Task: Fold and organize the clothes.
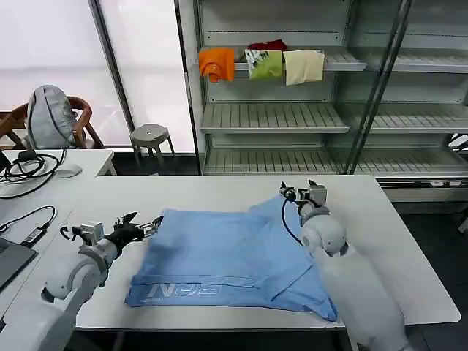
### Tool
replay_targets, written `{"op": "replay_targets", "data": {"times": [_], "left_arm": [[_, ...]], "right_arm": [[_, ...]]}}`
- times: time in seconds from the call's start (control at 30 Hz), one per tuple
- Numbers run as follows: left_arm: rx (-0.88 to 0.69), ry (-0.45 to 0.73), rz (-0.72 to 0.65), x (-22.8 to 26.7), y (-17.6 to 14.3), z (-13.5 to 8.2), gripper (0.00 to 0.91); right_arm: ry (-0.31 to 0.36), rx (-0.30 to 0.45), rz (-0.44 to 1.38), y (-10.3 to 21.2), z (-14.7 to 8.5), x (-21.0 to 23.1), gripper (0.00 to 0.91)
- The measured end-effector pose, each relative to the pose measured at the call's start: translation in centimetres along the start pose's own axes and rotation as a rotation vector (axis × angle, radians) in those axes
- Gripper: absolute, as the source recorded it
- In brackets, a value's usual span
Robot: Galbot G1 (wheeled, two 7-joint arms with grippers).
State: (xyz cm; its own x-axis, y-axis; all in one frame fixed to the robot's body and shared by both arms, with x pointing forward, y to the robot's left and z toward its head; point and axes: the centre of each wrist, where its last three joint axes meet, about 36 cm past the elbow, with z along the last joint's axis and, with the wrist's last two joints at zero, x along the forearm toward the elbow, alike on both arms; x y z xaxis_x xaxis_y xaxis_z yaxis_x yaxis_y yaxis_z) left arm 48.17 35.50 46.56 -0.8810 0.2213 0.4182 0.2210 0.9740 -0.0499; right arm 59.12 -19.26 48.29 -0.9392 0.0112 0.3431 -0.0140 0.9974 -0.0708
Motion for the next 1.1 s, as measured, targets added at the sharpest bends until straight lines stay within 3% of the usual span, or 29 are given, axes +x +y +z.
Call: {"op": "replay_targets", "data": {"times": [0.47, 1.0, 1.03, 1.07, 1.1], "left_arm": [[-0.019, 0.057, 0.019, -5.7, 1.1, -0.4, 0.907], [-0.032, 0.081, 0.013, -8.1, 1.2, 0.3, 0.907], [-0.031, 0.080, 0.013, -8.2, 1.1, 0.3, 0.695], [-0.031, 0.079, 0.012, -8.3, 1.1, 0.3, 0.423], [-0.031, 0.077, 0.009, -8.4, 1.1, 0.3, 0.191]], "right_arm": [[0.099, -0.039, -0.024, 0.9, 2.1, -3.3, 0.907], [0.132, -0.072, -0.049, 1.3, 3.1, -4.6, 0.907], [0.134, -0.074, -0.050, 1.3, 3.1, -4.6, 0.897], [0.136, -0.076, -0.051, 1.3, 3.2, -4.7, 0.786], [0.139, -0.079, -0.050, 1.3, 3.2, -4.7, 0.574]]}}
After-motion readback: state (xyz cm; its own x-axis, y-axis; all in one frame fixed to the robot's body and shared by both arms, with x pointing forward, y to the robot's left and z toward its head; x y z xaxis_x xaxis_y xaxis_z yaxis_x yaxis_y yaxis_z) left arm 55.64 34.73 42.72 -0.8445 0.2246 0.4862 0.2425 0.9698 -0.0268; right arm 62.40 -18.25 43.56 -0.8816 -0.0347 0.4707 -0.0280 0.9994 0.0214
